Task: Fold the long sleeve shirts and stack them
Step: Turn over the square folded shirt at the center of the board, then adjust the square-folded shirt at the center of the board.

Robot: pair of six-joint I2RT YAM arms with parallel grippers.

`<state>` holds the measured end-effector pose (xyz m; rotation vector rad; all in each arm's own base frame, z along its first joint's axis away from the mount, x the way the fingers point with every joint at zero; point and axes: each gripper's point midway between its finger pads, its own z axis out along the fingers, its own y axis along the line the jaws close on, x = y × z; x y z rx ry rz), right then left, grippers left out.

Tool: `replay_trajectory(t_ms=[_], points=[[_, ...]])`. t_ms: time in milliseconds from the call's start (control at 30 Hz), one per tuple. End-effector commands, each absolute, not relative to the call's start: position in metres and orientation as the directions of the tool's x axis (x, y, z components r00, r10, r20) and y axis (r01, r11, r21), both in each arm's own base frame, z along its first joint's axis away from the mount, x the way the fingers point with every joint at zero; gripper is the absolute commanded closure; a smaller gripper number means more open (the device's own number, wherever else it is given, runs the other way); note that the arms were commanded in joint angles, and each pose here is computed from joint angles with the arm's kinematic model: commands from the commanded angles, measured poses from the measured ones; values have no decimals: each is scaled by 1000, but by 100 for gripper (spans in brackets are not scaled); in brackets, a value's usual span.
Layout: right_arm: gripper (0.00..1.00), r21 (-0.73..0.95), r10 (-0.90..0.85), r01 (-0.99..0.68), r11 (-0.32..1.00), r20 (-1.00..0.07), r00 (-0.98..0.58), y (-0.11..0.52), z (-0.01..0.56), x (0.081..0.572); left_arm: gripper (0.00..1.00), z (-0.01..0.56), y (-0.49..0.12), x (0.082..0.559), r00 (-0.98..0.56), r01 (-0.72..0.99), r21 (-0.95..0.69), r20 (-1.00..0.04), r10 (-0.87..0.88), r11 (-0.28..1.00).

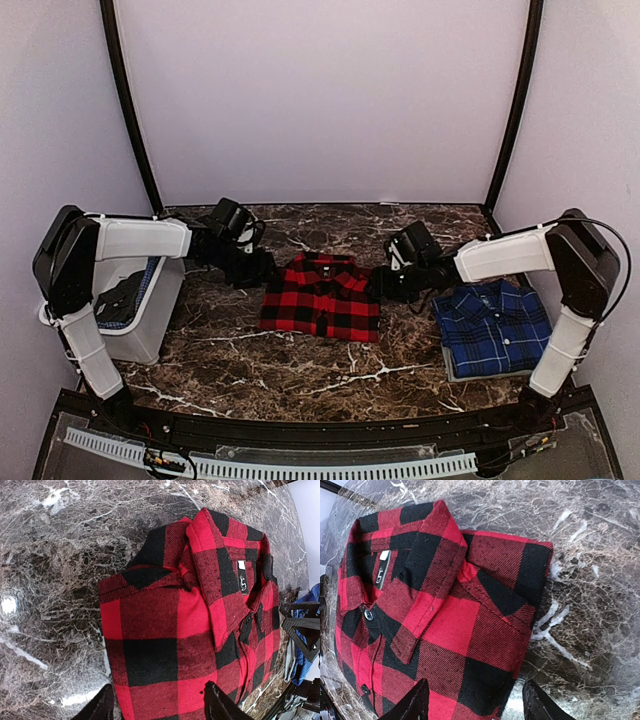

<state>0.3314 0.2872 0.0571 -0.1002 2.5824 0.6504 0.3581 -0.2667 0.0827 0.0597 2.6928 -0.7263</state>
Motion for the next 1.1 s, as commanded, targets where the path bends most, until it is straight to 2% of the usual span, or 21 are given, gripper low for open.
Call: replay_trajectory(t_ms=[0, 367, 733, 867, 1067], points=[[40, 445, 36, -207, 871, -479, -877, 301, 61, 336, 41, 81, -267, 357, -933, 173, -494, -360, -20, 852], [42, 398, 21, -184, 899, -459, -888, 296, 39, 337, 41, 56, -262, 357, -934, 169, -460, -357, -7, 872], [44, 338, -38, -214, 916, -460, -887, 307, 31, 333, 42, 28, -275, 342, -960, 136, -496, -279, -9, 858], [47, 331, -37, -215, 919, -470, -882, 308, 31, 335, 50, 21, -279, 338, -967, 106, -502, -252, -28, 858], [59, 365, -50, -251, 896, -480, -876, 324, 43, 338, 78, 26, -293, 338, -976, 65, -576, -206, -68, 815]])
